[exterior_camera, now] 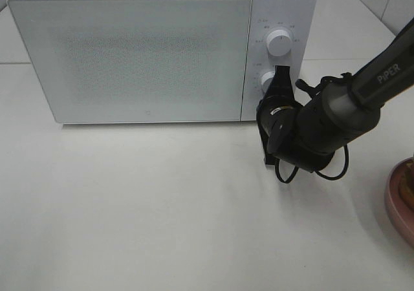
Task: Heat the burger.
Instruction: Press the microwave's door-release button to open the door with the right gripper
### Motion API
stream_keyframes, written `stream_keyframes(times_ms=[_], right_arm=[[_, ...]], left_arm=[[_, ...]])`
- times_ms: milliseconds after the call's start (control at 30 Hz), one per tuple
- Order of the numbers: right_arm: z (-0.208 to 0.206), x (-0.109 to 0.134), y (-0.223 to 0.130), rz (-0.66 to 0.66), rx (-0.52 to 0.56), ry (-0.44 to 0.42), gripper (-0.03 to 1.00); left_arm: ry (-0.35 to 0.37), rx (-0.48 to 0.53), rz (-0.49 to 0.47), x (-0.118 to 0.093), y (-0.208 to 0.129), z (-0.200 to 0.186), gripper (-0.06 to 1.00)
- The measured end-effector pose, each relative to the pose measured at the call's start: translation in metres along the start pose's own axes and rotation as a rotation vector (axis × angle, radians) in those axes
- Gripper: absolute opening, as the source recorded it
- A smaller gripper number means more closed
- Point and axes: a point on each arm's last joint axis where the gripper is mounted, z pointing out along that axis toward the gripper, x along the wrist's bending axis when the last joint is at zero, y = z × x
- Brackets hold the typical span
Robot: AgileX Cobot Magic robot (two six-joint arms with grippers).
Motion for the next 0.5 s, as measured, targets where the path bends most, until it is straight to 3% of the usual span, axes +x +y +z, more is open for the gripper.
stream_keyframes(times_ms=[500], right_arm=[[0.0067,-0.0031,-0.0023,-0.004,-0.008,0.002,0.01]], left_arm=[[0.0,0.0,0.0,0.0,0.0,0.0,0.99]])
